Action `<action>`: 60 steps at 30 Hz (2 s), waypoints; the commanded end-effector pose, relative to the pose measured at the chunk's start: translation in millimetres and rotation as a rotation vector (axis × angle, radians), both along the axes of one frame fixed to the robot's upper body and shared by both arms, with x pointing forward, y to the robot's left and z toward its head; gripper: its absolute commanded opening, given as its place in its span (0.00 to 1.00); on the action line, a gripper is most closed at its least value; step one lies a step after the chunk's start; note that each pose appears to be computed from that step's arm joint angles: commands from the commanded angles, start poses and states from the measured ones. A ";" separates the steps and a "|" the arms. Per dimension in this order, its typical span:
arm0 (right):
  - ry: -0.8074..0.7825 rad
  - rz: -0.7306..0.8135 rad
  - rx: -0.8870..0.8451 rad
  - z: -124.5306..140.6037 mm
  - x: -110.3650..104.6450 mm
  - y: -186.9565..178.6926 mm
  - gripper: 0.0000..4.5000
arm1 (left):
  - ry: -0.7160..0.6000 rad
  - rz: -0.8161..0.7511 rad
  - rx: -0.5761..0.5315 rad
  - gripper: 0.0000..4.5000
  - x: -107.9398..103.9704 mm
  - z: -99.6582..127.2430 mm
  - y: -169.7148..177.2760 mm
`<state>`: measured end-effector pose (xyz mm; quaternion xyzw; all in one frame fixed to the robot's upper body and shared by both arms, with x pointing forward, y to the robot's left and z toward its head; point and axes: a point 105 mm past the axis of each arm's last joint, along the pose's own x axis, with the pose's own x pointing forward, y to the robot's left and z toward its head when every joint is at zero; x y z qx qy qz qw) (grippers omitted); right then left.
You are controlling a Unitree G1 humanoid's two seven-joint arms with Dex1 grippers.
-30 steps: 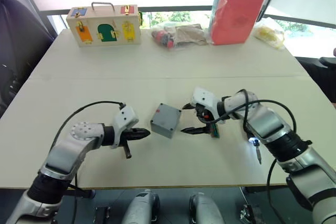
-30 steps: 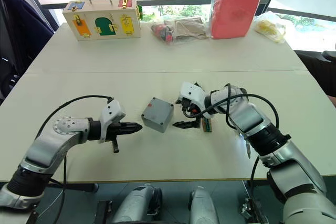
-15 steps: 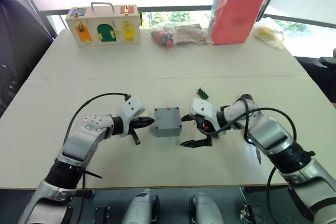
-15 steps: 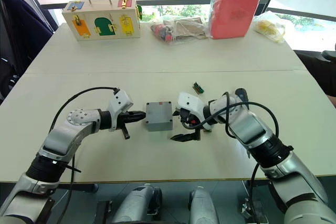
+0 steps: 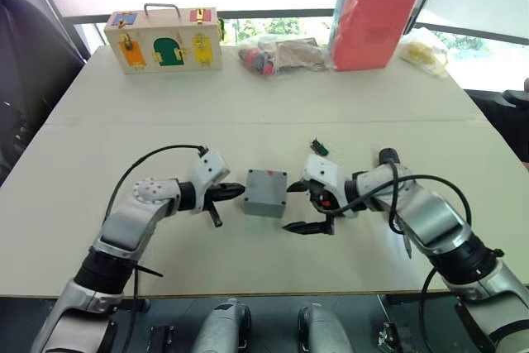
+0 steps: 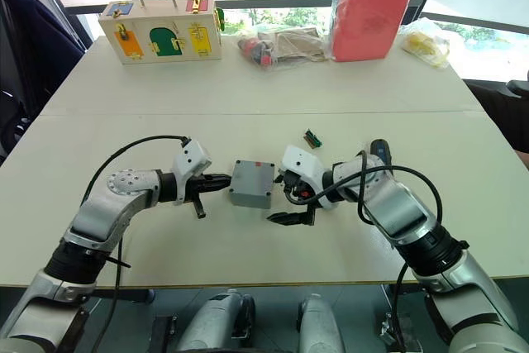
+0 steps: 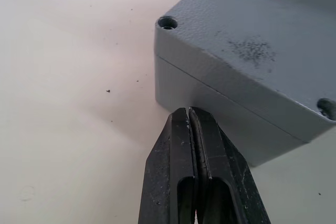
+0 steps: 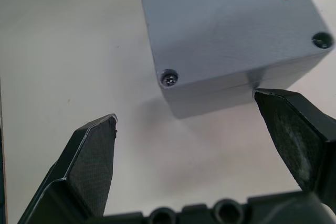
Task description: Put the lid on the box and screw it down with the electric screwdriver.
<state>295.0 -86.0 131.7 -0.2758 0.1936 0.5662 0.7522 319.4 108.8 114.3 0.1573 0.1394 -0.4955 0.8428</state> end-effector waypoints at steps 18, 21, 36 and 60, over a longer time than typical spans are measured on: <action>-0.160 -0.518 0.234 36.8 106.1 -76.6 0.99 | -0.096 -0.148 -0.134 0.00 -9.0 92.2 4.6; -0.163 -0.539 0.238 30.1 114.0 -76.5 0.84 | -0.107 -0.156 -0.127 0.00 -9.4 94.3 0.2; -0.155 -0.623 0.284 20.6 131.4 -80.0 0.36 | -0.100 -0.156 -0.134 0.00 -14.7 89.9 -4.8; -0.134 -0.600 0.322 20.9 132.3 -69.8 0.01 | -0.092 -0.139 -0.111 0.00 -11.9 77.5 -1.4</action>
